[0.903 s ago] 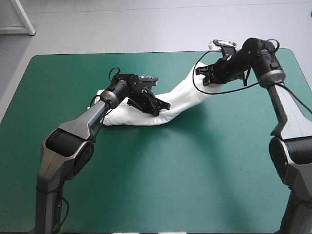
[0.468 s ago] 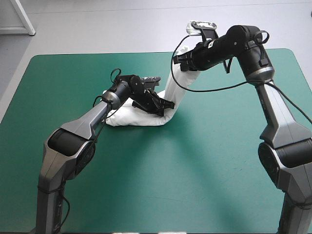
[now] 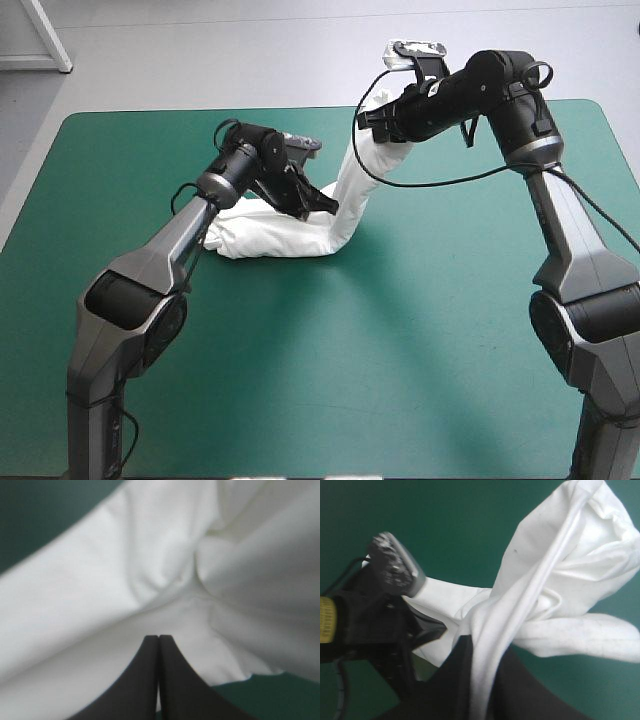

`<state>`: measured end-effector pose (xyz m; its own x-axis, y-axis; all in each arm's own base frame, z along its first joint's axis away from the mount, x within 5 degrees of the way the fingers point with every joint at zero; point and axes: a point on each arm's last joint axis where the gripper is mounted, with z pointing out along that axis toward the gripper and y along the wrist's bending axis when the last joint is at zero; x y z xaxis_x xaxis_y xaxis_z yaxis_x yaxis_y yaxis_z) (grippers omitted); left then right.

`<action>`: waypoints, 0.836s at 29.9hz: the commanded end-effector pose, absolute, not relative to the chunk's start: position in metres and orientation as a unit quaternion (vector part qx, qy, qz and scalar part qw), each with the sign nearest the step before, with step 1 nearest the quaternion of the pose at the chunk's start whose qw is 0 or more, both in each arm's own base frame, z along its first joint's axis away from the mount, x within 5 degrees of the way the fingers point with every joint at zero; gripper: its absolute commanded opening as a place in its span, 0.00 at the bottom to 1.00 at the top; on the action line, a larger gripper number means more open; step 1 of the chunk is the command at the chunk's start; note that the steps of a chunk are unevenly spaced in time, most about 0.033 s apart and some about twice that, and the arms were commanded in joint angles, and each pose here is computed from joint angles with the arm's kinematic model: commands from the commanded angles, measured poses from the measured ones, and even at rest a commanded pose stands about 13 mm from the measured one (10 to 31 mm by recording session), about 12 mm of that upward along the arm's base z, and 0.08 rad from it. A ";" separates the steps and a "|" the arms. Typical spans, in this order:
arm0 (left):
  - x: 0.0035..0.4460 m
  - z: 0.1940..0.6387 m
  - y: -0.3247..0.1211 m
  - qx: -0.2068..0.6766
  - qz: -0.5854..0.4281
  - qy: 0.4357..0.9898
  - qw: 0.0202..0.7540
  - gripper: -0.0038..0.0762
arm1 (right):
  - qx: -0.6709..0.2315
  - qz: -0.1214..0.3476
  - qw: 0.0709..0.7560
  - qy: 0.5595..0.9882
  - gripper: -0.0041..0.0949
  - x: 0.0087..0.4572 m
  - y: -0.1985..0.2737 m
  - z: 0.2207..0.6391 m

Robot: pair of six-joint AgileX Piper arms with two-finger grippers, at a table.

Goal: Fold the cloth

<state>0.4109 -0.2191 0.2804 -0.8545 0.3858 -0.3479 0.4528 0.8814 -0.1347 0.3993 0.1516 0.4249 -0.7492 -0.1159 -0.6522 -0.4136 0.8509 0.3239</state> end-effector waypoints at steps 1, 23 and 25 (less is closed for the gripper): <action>0.382 0.364 -0.190 0.220 -0.066 0.944 0.236 0.04 | -0.151 0.256 0.390 0.872 0.03 0.378 0.146 0.468; 0.213 0.312 -0.030 0.073 -0.023 0.989 0.129 0.04 | -0.256 0.402 0.336 0.813 0.08 0.400 0.320 0.364; 0.209 0.305 -0.031 0.072 -0.028 0.989 0.128 0.04 | -0.277 0.401 0.341 0.804 0.25 0.399 0.331 0.362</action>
<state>0.2167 -0.0295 0.3003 -0.9679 0.1578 -0.1955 0.1629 0.9866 -0.0101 0.4126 0.3230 0.3116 -0.7166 -0.2473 -0.6522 -0.6386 0.6088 0.4707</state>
